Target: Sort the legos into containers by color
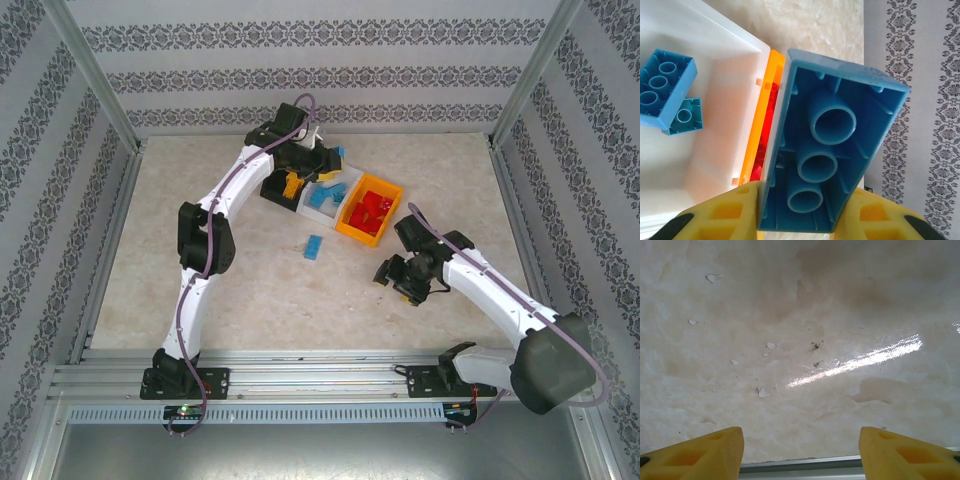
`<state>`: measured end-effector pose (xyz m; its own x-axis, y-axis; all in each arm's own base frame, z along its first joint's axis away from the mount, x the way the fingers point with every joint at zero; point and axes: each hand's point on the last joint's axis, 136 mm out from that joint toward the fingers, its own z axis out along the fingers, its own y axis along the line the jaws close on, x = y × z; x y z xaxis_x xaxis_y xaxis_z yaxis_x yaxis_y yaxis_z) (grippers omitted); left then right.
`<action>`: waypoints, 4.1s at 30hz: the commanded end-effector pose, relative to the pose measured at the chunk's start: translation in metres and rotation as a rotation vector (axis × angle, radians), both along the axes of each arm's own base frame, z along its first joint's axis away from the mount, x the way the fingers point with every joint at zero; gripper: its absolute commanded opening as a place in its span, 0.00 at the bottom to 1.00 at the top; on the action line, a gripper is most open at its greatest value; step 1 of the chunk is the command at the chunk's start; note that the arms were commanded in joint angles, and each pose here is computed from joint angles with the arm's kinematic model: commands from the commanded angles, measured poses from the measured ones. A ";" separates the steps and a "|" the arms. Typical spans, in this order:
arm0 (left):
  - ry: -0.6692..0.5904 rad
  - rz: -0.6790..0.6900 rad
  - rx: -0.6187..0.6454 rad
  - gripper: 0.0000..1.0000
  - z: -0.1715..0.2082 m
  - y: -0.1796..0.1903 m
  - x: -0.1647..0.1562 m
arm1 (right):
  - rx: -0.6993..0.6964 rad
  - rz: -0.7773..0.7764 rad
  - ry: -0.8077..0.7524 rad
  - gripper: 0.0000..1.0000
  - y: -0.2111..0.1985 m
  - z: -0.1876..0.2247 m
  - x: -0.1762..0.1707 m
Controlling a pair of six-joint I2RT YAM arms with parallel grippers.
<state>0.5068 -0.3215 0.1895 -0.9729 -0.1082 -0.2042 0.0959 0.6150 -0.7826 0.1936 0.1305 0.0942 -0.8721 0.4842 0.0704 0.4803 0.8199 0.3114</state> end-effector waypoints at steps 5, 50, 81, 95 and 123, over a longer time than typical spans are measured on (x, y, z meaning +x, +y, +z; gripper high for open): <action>0.040 0.021 0.054 0.53 -0.017 0.002 0.005 | 0.014 -0.019 -0.007 0.64 -0.008 -0.003 -0.013; 0.221 0.205 0.126 1.00 -0.049 0.169 -0.251 | -0.079 0.278 0.048 0.76 0.121 -0.021 0.030; -0.079 0.079 0.289 1.00 -0.021 0.199 -0.289 | -0.224 0.298 0.051 0.77 0.172 -0.027 0.147; -0.082 0.098 0.306 1.00 -0.030 0.203 -0.289 | -0.251 0.267 0.071 0.71 0.173 -0.043 0.168; -0.069 0.103 0.317 1.00 -0.034 0.204 -0.288 | -0.279 0.273 0.130 0.59 0.166 -0.079 0.166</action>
